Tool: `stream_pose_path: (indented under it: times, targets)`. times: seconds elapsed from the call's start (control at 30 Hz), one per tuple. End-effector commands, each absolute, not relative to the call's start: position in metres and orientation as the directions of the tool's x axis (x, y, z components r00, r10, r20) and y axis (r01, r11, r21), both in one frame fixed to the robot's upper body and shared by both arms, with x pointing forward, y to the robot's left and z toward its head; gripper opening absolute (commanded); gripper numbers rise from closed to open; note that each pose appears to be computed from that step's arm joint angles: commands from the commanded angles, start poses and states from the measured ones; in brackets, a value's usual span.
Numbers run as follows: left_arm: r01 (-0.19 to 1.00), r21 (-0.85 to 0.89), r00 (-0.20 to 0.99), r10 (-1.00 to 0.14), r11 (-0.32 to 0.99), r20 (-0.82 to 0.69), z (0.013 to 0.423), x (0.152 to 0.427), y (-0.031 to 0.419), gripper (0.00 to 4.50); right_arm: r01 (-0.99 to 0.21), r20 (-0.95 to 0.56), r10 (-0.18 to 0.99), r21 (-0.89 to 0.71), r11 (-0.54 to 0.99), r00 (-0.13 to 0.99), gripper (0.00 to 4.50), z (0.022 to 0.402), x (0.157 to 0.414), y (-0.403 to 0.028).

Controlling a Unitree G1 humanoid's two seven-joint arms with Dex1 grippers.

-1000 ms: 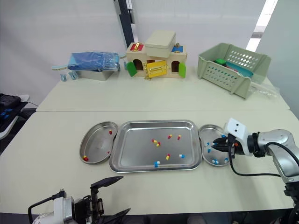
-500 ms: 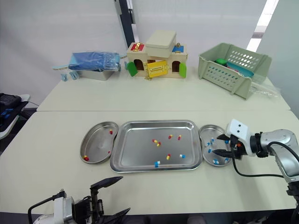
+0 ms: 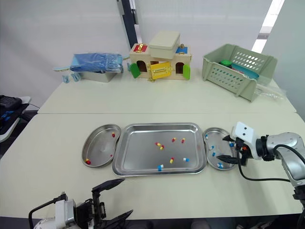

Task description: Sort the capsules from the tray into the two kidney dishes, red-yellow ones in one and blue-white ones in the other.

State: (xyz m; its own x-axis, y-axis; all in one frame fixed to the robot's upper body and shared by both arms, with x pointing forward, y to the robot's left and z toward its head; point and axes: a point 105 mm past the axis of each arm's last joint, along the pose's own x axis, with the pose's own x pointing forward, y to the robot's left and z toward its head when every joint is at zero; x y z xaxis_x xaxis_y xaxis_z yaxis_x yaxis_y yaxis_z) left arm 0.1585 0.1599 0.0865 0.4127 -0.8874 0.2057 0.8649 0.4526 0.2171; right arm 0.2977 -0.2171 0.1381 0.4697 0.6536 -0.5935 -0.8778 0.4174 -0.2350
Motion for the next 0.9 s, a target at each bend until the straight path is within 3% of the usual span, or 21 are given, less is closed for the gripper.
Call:
stream_pose_path:
  times: [0.03,0.33,0.47,0.9]
  targets:
    - [0.823,0.233,0.477,-0.852,0.519,0.215,0.094,0.164,0.170,4.50,-0.861,-0.553,0.662,-0.276,0.428,0.506,4.47,0.156,0.295,-0.232]
    - [0.679,0.205,0.683,-0.709,0.704,0.173,0.097,0.157,0.211,4.50,-0.809,-0.531,0.626,-0.235,0.539,0.571,4.47,0.159,0.295,-0.295]
    - [0.562,0.225,0.796,-0.594,0.796,0.112,0.095,0.141,0.247,4.50,-0.751,-0.559,0.548,-0.228,0.620,0.622,4.47,0.154,0.296,-0.336]
    - [0.519,0.248,0.827,-0.554,0.818,0.096,0.092,0.138,0.260,4.50,-0.735,-0.570,0.519,-0.246,0.632,0.637,4.47,0.149,0.307,-0.354]
